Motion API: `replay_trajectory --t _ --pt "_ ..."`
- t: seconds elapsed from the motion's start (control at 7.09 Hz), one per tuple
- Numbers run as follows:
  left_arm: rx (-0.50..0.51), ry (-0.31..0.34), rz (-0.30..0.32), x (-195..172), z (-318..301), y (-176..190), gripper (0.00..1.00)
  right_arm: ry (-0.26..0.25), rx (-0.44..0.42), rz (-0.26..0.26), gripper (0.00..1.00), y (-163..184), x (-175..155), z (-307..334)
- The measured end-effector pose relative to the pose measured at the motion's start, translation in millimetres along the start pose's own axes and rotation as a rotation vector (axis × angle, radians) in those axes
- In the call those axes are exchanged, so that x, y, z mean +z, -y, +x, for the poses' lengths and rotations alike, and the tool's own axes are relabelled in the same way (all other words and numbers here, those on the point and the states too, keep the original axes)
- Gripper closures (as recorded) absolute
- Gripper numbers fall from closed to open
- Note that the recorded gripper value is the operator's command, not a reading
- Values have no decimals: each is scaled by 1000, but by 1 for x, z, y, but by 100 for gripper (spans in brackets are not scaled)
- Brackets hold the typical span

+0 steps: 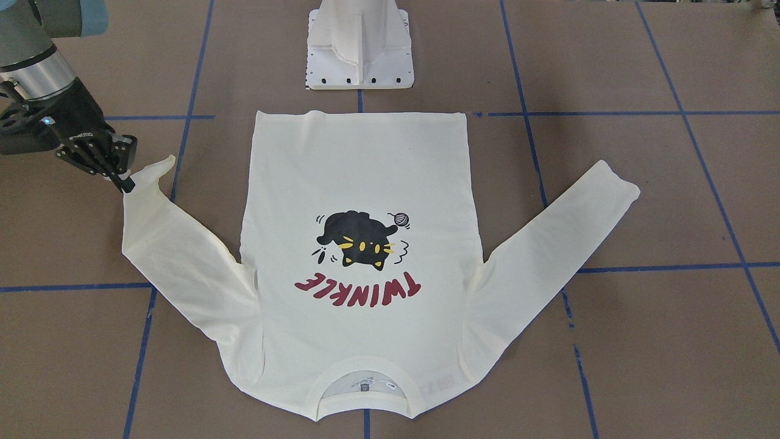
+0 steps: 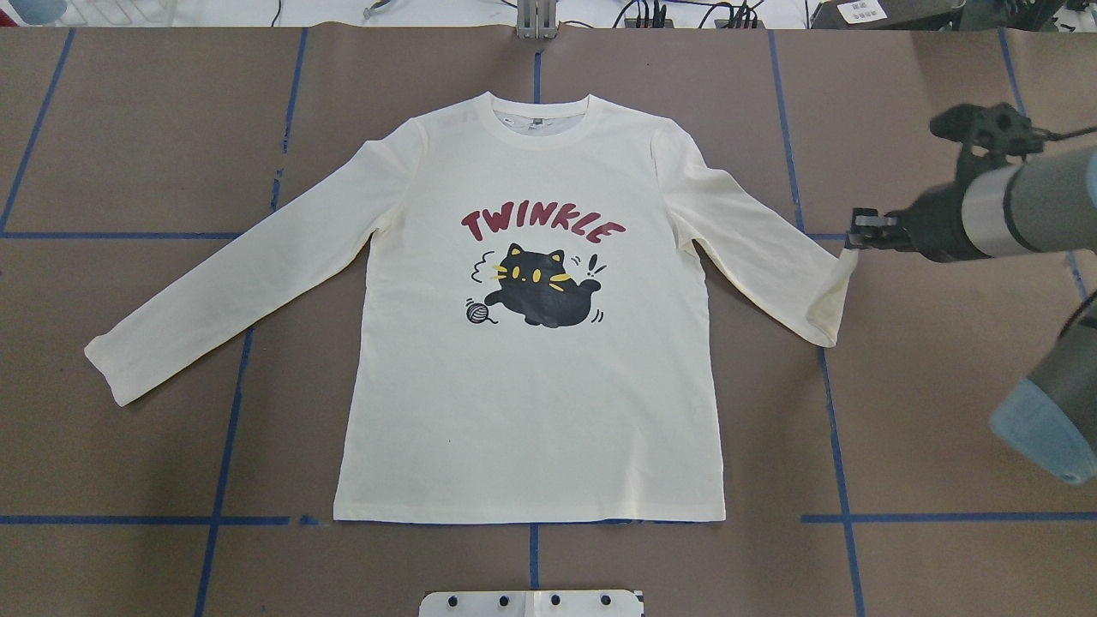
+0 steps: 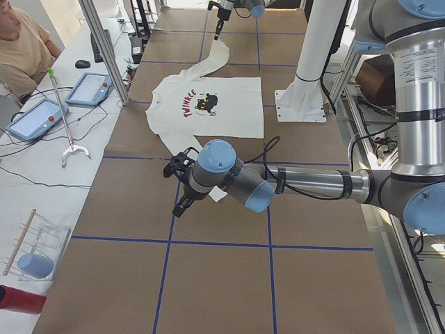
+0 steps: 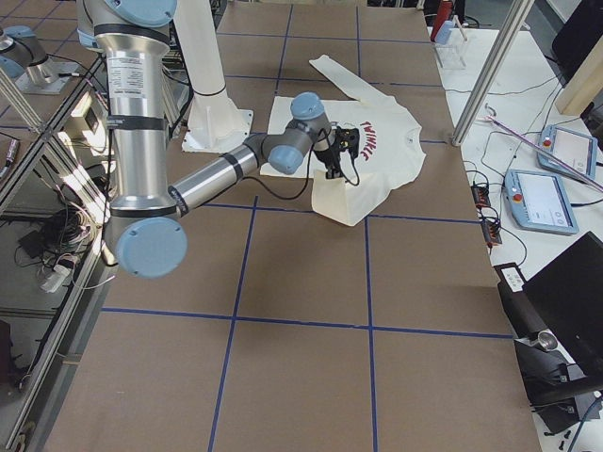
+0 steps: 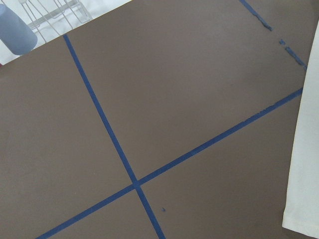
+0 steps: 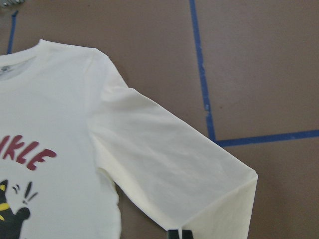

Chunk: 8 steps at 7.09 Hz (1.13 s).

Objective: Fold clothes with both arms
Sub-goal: 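Lift the sleeve and fold it across the shirt body with the right gripper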

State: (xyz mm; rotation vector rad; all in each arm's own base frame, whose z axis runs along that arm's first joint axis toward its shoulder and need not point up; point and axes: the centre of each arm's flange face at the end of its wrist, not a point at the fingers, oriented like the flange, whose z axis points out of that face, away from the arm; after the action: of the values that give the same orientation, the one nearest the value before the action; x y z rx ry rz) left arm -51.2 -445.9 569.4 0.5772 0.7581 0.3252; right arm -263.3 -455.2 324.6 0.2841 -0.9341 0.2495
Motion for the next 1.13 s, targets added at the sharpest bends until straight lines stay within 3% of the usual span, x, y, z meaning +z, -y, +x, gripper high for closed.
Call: replay_trajectory --t 0.28,0.56,0.71,0.99,1.13 --pt "2 3 8 -8 6 -2 0 -3 17 2 100 48 -29 -141" --pt "-3 7 9 -11 8 -5 0 43 22 15 100 75 -45 -246" --pt "-5 7 8 -12 8 -7 0 31 34 21 100 74 -28 -297" --pt "-9 8 6 -12 7 -8 0 -8 67 118 100 28 66 -393" --pt "-11 8 5 -12 7 -9 0 -6 110 176 12 -2 119 -431"
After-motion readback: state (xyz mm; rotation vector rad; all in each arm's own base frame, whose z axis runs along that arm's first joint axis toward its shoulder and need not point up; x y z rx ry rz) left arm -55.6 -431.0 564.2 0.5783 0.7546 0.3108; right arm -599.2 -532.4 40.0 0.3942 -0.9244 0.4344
